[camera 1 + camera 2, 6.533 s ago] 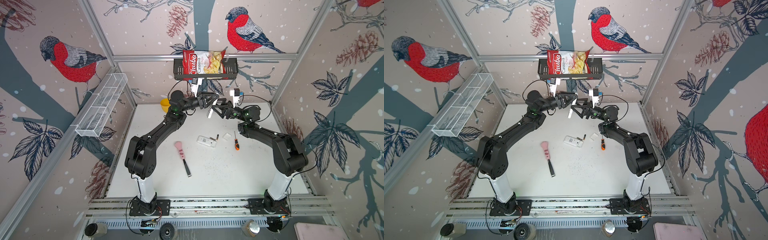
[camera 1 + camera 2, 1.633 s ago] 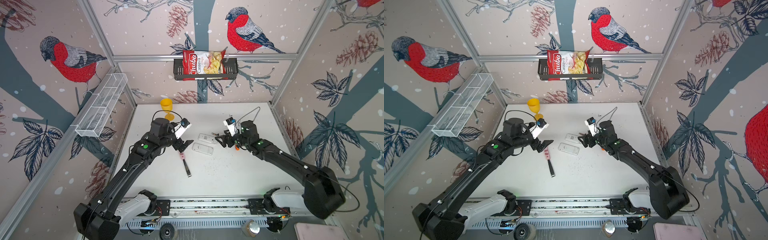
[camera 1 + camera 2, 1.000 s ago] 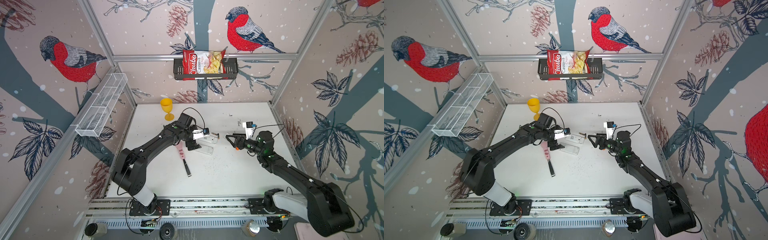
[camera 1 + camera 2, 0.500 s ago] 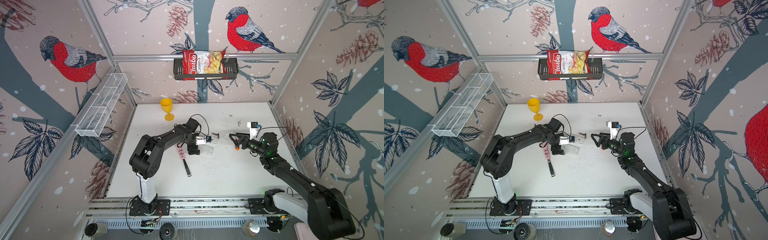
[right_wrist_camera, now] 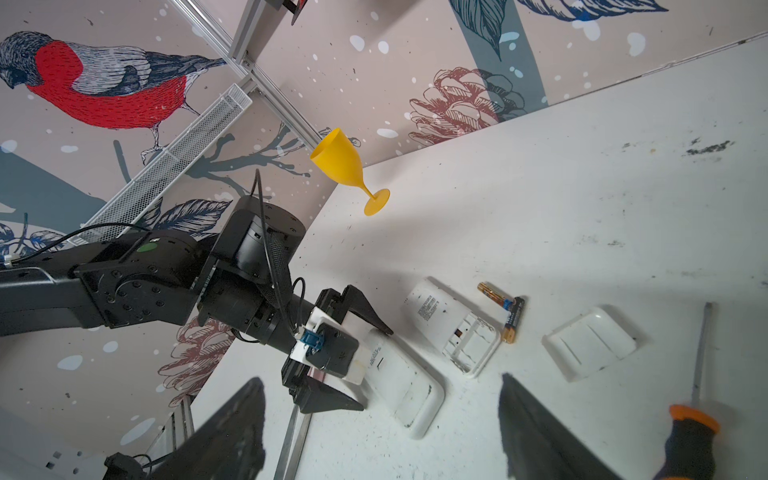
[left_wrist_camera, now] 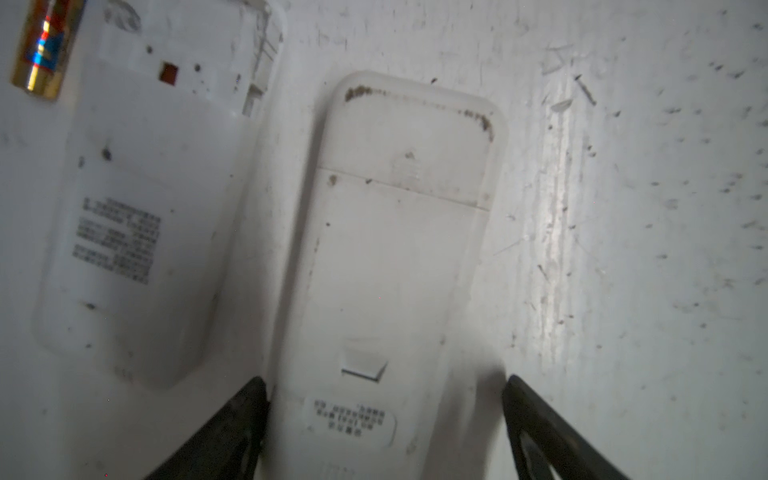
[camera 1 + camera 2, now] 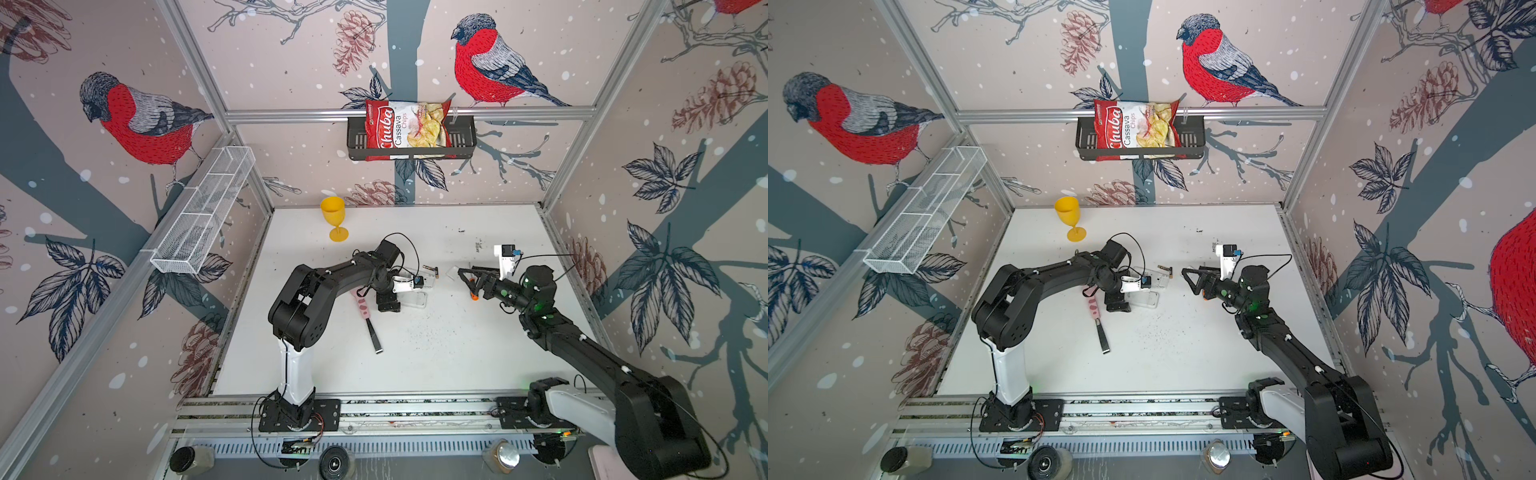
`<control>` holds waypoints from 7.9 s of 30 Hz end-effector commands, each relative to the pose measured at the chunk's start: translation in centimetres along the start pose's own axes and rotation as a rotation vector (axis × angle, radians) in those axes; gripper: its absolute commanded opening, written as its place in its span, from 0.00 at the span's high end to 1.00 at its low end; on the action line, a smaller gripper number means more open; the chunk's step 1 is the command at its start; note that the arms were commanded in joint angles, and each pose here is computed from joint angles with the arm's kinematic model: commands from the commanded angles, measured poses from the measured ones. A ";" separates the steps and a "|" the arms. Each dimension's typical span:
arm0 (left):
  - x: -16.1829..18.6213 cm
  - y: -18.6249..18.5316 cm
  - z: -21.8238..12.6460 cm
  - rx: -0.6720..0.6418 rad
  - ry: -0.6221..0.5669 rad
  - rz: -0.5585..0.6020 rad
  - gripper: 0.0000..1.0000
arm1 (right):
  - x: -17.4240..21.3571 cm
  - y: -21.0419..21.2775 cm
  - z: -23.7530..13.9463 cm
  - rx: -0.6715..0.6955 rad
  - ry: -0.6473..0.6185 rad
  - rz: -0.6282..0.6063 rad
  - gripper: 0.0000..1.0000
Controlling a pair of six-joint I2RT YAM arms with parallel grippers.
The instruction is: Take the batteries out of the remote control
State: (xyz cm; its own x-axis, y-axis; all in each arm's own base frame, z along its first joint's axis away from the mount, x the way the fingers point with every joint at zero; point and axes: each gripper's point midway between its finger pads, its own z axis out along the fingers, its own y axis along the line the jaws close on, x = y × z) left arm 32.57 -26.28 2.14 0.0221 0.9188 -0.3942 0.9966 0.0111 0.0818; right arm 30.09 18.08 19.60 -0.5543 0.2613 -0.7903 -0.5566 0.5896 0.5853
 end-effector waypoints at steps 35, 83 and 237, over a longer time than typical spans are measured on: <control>-4.3 -0.7 -7.8 -0.184 -0.215 0.016 0.61 | 6.6 1.4 6.9 0.032 0.326 -0.028 0.20; -4.8 -1.0 -10.1 -0.347 -0.338 0.009 0.64 | 8.7 2.6 9.1 0.183 0.528 -0.169 0.72; -3.4 3.2 -20.6 -0.725 -1.019 -1.068 0.03 | 10.0 -10.9 3.9 0.646 0.393 -0.183 0.81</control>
State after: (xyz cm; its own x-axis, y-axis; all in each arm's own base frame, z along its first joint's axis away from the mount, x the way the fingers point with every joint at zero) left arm 34.00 -20.88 19.21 -0.3848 -0.0946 -0.9182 0.3217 0.9186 -0.2294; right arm 32.93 15.75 3.26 -0.7777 -0.0436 -0.6271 -0.1793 0.9716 0.1547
